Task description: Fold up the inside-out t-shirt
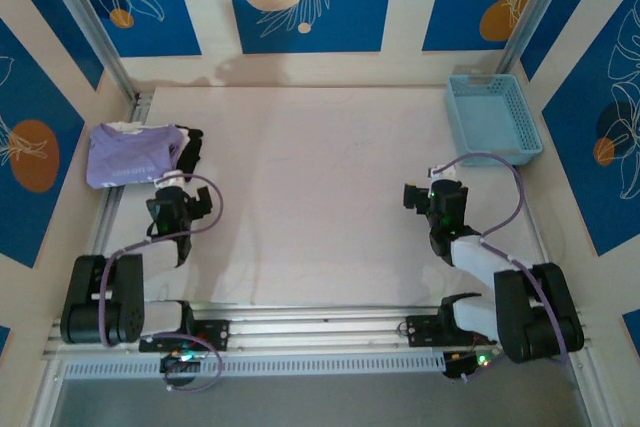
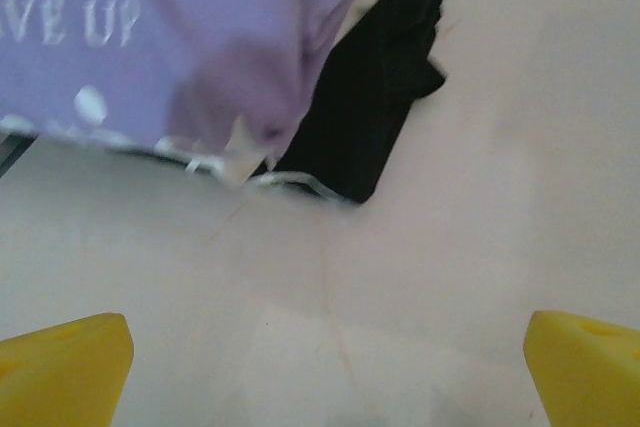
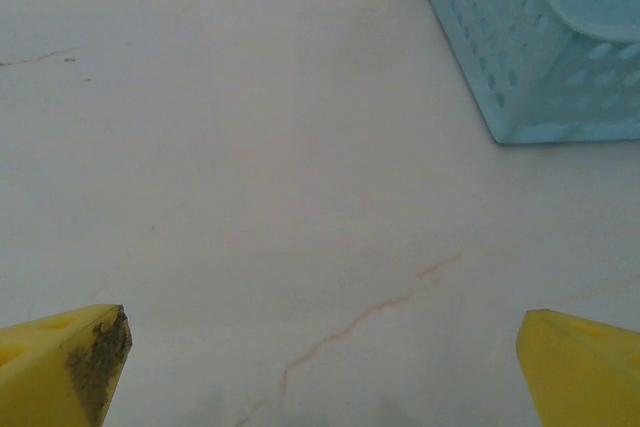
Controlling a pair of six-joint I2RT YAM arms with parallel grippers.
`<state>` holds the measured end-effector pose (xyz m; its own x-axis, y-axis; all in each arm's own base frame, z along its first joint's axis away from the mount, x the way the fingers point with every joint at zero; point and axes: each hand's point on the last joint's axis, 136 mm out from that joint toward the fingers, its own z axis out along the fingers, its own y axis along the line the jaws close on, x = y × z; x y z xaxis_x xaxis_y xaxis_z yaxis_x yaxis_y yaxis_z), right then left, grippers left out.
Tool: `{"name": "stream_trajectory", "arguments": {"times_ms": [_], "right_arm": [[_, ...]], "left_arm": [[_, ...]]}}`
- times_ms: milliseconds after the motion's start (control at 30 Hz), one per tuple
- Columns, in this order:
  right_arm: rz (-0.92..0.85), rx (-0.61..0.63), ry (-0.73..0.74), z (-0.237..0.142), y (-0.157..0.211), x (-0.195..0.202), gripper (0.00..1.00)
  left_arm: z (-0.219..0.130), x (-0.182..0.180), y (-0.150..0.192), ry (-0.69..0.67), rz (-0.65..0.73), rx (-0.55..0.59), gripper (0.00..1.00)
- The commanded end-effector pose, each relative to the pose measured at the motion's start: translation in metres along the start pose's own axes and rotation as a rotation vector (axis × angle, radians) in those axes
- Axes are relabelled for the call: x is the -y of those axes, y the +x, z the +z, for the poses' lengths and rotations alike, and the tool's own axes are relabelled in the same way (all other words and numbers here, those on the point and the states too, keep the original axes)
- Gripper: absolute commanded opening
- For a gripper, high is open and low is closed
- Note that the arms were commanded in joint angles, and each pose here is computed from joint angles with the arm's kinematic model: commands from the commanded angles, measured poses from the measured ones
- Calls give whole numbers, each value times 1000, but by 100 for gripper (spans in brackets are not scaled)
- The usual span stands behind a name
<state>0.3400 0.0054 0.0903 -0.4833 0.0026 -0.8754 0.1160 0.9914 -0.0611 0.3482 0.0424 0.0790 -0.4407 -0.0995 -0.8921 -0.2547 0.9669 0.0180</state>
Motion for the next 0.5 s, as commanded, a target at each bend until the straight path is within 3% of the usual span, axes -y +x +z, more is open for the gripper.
{"name": "stream_trajectory", "arguments": {"times_ms": [0, 267, 367, 400, 467], "right_arm": [[11, 139, -66, 7, -37, -9, 99], [22, 115, -144, 23, -43, -13, 99], [33, 164, -217, 18, -46, -23, 99], [33, 193, -245, 17, -45, -27, 99], [26, 211, -260, 21, -37, -31, 99]], "left_arm": [[4, 28, -42, 128, 20, 187, 100], [12, 38, -40, 126, 68, 162, 100], [17, 48, -29, 149, 104, 154, 100], [19, 50, -31, 148, 111, 205, 100], [20, 49, -26, 137, 115, 137, 100]]}}
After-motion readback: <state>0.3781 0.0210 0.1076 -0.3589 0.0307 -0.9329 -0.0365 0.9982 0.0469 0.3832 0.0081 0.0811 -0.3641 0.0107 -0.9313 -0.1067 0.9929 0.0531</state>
